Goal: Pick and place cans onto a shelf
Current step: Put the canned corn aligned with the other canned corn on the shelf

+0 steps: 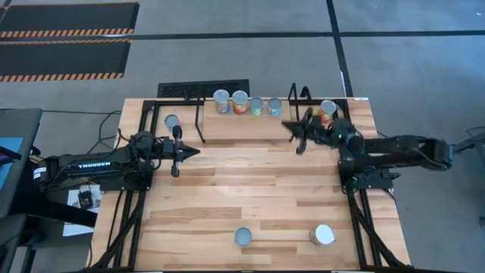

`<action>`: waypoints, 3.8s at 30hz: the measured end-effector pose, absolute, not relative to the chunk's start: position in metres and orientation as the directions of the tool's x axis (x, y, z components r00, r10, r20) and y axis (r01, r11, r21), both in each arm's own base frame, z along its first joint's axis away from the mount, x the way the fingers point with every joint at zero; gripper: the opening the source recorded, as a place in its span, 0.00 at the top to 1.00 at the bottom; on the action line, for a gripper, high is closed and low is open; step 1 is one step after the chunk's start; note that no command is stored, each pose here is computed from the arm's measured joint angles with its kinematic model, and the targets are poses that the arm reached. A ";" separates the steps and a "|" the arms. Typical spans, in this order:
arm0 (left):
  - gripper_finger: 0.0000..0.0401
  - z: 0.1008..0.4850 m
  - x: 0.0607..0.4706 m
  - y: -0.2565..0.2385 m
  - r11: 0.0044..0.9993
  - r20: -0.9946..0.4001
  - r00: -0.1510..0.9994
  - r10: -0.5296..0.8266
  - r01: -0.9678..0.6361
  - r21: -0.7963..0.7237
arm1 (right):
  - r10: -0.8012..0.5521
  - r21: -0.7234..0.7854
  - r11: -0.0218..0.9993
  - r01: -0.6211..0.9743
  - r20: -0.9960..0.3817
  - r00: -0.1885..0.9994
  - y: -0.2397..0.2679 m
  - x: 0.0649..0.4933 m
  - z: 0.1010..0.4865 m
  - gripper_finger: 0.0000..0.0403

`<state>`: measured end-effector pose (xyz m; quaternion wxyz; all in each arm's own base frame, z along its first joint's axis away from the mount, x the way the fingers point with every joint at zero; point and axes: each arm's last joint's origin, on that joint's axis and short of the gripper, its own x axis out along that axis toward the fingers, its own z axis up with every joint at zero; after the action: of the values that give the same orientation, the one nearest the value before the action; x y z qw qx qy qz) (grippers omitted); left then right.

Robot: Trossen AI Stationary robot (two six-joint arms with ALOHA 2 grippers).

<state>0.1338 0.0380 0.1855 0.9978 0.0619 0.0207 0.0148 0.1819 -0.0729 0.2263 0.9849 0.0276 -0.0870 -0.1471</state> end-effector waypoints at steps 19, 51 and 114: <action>1.00 0.186 0.134 0.038 0.992 -0.039 0.998 0.039 -0.033 0.125 | -0.694 0.029 0.165 0.986 -0.707 0.137 -0.155 0.117 0.273 0.96; 1.00 0.185 0.134 0.038 0.992 -0.040 0.998 0.038 -0.033 0.123 | -0.505 -0.209 0.071 0.975 -0.851 -0.145 -0.225 0.146 0.208 0.77; 1.00 0.186 0.134 0.038 0.993 -0.032 0.999 0.037 -0.033 0.116 | -0.402 -0.265 0.912 0.312 -0.728 0.555 -0.083 0.386 0.319 0.99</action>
<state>0.1337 0.0383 0.1862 0.9980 0.0581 0.0171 0.0176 0.3862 -0.0833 0.3191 0.8803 -0.0524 0.4257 -0.2027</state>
